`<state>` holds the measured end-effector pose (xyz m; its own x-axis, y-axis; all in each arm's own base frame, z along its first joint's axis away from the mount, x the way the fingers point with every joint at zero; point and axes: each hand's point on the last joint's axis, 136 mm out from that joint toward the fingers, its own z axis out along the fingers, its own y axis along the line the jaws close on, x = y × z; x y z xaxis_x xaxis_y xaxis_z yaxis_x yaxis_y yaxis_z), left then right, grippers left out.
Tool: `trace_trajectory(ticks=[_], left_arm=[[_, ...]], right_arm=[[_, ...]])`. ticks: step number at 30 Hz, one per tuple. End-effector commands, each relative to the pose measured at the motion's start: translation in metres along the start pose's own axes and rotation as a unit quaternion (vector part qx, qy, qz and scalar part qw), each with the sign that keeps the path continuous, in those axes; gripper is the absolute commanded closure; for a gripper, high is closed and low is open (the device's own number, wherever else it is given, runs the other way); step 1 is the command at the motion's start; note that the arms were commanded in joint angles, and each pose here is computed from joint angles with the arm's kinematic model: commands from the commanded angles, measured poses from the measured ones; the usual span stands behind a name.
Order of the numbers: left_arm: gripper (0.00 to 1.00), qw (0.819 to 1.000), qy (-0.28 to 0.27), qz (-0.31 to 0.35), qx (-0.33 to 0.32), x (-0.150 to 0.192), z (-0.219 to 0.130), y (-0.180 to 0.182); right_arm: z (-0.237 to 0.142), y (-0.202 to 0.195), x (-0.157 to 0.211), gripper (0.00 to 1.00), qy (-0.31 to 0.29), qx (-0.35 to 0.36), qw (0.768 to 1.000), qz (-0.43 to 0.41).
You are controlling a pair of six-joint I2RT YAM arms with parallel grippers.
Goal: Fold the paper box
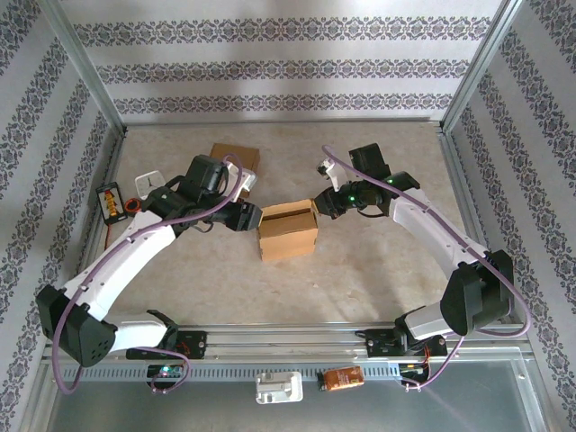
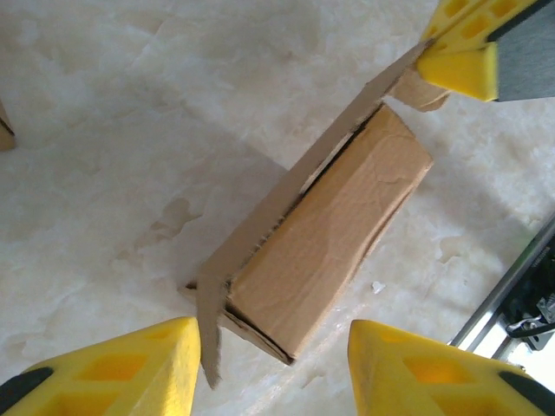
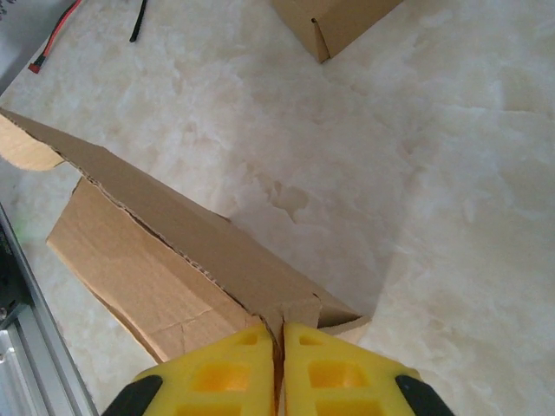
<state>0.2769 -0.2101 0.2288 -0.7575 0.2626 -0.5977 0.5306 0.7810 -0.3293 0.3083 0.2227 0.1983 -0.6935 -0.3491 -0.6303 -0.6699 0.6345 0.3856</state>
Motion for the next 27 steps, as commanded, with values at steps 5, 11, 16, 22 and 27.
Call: trace_trajectory(ticks=[5,11,16,22,27], left_arm=[[0.53,0.998,0.044,-0.031,-0.029,0.013,0.018,0.018],[0.69,0.998,0.051,-0.039,-0.017,0.014,0.024,0.015],[0.87,0.998,0.049,-0.040,-0.016,0.014,0.024,0.015],[0.95,0.999,0.016,-0.027,-0.026,-0.009,0.036,0.021],[0.96,0.999,-0.003,-0.030,-0.039,-0.033,0.049,0.029]], right_arm=[[-0.003,0.013,-0.006,0.93,-0.005,-0.021,1.000,-0.011],[-0.002,0.012,-0.008,0.93,-0.006,-0.017,1.000,-0.009],[-0.001,0.010,-0.012,0.93,-0.012,-0.001,1.000,-0.005],[0.001,0.006,-0.028,0.92,-0.050,0.045,0.998,-0.003],[0.005,-0.013,-0.035,0.93,-0.054,0.099,0.994,0.011]])
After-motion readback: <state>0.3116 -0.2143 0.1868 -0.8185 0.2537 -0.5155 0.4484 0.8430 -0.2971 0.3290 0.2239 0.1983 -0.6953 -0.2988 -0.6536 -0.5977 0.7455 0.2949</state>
